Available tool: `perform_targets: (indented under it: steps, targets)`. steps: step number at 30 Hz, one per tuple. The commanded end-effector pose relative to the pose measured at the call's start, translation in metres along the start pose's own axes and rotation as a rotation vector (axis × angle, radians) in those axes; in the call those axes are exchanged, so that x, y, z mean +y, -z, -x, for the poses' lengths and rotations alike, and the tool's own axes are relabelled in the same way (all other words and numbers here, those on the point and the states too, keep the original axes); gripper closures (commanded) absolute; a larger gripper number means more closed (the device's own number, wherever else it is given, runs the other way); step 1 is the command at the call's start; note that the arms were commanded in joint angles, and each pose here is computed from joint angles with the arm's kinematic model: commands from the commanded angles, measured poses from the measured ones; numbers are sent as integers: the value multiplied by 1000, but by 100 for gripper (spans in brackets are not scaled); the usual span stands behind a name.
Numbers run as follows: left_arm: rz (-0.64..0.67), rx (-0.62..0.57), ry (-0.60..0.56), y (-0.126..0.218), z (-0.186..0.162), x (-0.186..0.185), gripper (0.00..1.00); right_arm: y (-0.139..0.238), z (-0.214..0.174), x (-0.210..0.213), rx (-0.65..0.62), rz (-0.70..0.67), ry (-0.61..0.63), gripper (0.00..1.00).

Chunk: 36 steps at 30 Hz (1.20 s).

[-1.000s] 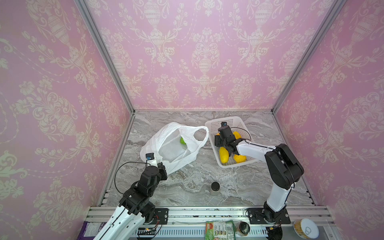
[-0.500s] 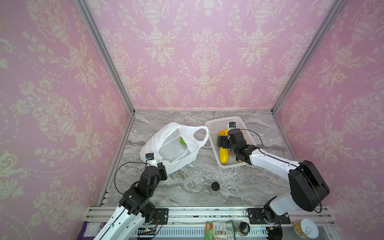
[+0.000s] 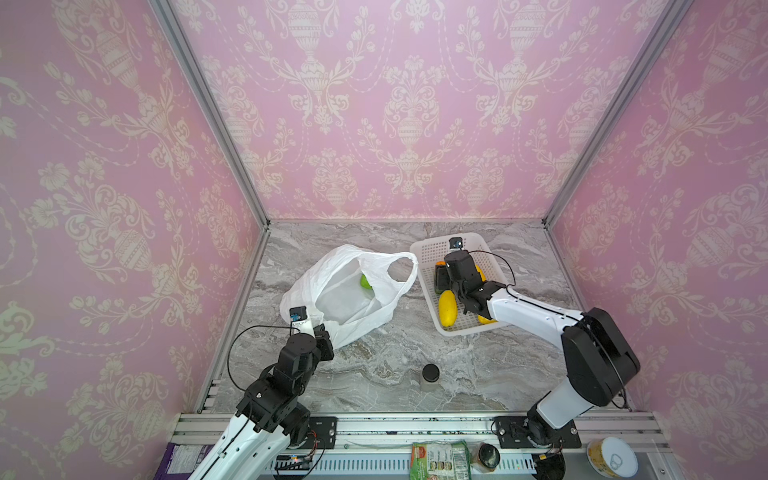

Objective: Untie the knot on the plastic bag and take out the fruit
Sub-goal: 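Move the right gripper back into the bag toward the green fruit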

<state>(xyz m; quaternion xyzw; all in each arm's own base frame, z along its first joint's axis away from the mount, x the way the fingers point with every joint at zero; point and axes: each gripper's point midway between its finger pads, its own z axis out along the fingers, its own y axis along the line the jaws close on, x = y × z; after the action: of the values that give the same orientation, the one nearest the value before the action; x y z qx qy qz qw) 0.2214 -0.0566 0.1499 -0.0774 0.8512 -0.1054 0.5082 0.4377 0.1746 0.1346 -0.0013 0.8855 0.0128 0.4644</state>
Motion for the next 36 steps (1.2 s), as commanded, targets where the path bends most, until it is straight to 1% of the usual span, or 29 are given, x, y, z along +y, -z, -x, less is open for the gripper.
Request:
perform_targets:
  steps: [1, 5, 10, 14, 16, 19, 23, 26, 27, 30, 31, 33, 36]
  targets:
    - [4, 5, -21, -1, -3, 2, 100, -26, -29, -7, 116, -52, -4, 44]
    - [10, 5, -21, -1, -3, 3, 100, -38, -45, 0, 166, -32, -2, 49]
    - [5, 9, -24, -2, -4, 2, 100, -29, -43, 0, 144, -3, -25, 51]
    - [3, -2, -18, 0, -2, 2, 100, 1, -16, -1, 68, 21, -31, 50]
    - [6, 1, -20, -1, -3, 3, 100, 24, 3, 2, 12, 49, -23, 48]
    - [4, 6, -22, -1, -3, 2, 100, 68, 30, 19, -97, 99, 19, 45]
    - [1, 2, -20, 0, -3, 2, 100, 133, 52, 66, -242, 200, 108, 45]
    - [3, -4, -17, 0, -2, 3, 100, 166, 50, 112, -298, 331, 147, 47]
    - [2, -2, -17, 0, -3, 3, 100, 175, 44, 134, -302, 384, 166, 48]
    - [-2, 0, -17, 0, -3, 2, 100, 184, 16, 195, -278, 508, 229, 49]
    - [-2, -1, -17, 0, -3, 3, 100, 184, 5, 213, -262, 530, 252, 50]
    - [-6, -5, -15, 1, -2, 2, 100, 178, -14, 251, -216, 560, 295, 52]
    - [-4, -14, -12, 2, -1, 3, 100, 158, -42, 281, -131, 553, 340, 56]
